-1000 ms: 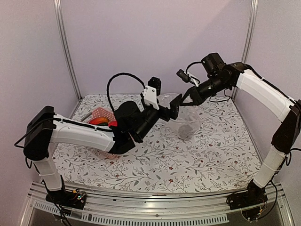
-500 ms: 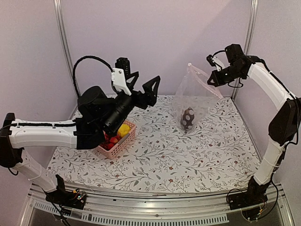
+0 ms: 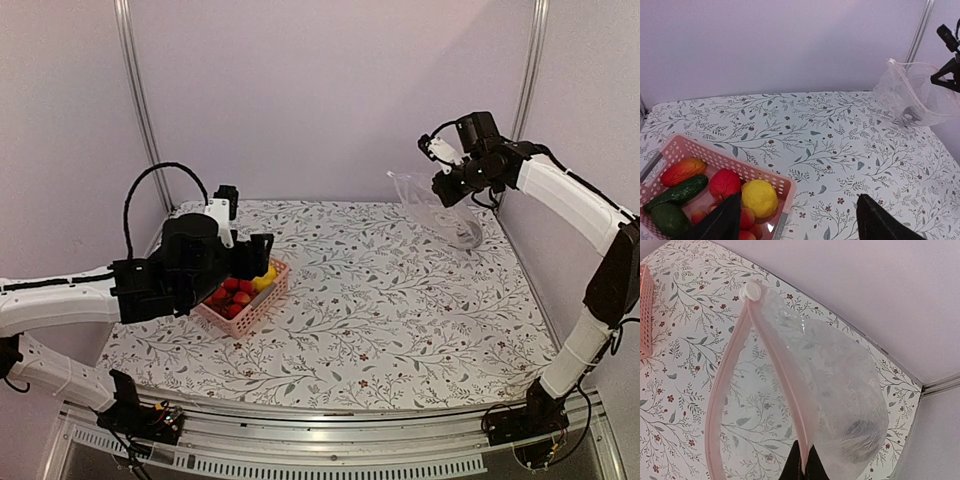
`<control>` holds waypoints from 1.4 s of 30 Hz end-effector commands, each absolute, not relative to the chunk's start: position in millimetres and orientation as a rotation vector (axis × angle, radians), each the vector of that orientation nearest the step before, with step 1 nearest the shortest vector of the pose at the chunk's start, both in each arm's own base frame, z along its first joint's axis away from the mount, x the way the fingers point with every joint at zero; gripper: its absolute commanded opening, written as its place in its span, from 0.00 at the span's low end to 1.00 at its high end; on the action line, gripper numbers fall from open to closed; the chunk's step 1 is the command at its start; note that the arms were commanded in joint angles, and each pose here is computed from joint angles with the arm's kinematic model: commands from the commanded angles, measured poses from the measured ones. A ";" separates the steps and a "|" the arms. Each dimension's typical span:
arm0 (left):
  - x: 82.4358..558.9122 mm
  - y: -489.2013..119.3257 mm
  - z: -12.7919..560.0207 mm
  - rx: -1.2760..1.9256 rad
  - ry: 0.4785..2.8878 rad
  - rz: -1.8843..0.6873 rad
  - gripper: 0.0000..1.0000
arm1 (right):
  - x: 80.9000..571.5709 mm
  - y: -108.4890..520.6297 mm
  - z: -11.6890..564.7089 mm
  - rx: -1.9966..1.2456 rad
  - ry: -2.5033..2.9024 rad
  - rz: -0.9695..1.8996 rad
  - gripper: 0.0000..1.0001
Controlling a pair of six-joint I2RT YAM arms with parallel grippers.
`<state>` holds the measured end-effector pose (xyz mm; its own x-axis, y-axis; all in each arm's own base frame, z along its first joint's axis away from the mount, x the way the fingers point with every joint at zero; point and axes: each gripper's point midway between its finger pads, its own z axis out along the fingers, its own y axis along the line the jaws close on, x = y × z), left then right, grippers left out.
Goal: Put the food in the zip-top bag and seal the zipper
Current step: Pick up the fake fruit from the bin.
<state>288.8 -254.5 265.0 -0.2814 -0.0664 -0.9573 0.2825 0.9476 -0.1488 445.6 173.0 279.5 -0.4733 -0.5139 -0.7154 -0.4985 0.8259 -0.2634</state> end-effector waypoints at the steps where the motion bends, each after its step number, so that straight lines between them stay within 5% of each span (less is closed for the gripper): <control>1: 284.5 -219.7 231.5 0.083 1.987 -0.284 0.79 | 431.0 191.0 257.1 -0.792 2.173 0.102 0.00; 20: 303.8 -146.6 158.2 -0.032 2.341 -0.199 0.75 | 402.1 200.9 239.6 -0.849 2.187 0.205 0.00; 25: 309.1 -133.5 144.9 -0.035 2.371 -0.146 0.70 | 395.0 199.1 243.3 -0.851 2.172 0.213 0.00; 30: 294.7 -157.4 147.7 0.107 2.383 -0.320 0.54 | 389.7 198.0 246.6 -0.851 2.159 0.221 0.00; 42: 247.8 -151.4 142.4 0.146 2.338 -0.443 0.46 | 385.5 198.6 249.8 -0.854 2.147 0.236 0.00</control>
